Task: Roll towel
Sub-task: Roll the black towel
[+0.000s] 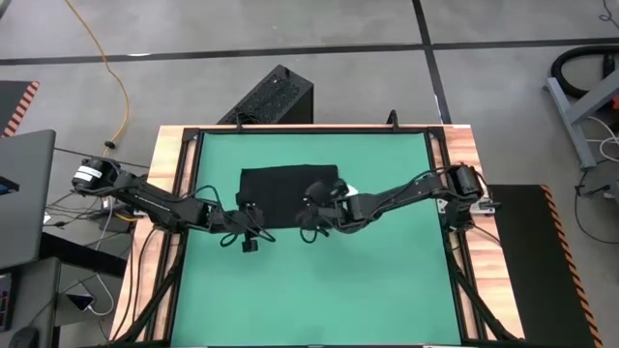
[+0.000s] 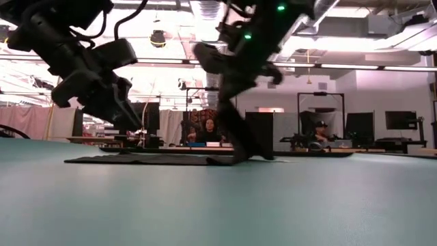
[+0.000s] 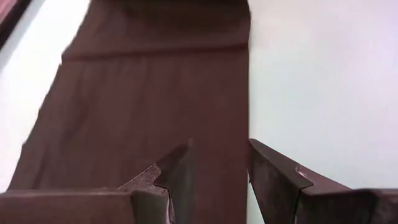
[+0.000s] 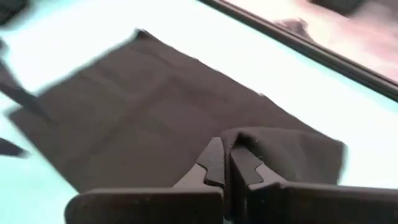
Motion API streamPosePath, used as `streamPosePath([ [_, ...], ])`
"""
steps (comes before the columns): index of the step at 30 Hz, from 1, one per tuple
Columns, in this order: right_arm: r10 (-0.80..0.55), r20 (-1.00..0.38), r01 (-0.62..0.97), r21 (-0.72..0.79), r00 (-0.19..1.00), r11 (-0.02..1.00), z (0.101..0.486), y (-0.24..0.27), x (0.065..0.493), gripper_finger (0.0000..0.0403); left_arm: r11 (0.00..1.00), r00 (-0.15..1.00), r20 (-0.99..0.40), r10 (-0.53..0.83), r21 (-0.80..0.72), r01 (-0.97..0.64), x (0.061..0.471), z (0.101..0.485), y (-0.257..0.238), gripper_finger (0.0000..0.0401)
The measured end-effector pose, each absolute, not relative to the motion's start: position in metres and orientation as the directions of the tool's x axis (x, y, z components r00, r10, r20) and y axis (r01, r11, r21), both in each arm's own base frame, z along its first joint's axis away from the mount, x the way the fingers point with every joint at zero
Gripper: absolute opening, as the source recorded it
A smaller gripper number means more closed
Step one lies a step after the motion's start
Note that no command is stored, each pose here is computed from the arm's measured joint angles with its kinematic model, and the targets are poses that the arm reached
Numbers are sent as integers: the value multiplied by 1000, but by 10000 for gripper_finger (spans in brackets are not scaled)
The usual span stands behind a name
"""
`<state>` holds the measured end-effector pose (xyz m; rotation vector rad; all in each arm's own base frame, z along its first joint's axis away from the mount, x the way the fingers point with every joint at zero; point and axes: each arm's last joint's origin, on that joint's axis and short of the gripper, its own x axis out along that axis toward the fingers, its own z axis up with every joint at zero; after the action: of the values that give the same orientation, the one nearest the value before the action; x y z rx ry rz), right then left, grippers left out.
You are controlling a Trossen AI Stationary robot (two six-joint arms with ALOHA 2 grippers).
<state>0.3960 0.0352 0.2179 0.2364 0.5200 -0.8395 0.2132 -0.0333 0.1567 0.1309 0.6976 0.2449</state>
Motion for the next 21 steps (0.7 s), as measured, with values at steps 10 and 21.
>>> streamPosePath([
  [10, -554, -474, 654, 64, 685, 754, 211, 14, 423, 12, 962, 653, -708, 269, 157, -225, 202, 149, -37, 138],
  [21, -483, -414, 554, 65, 772, 830, 201, 19, 438, 12, 958, 623, -734, 271, 140, -252, 192, 162, -44, 137],
])
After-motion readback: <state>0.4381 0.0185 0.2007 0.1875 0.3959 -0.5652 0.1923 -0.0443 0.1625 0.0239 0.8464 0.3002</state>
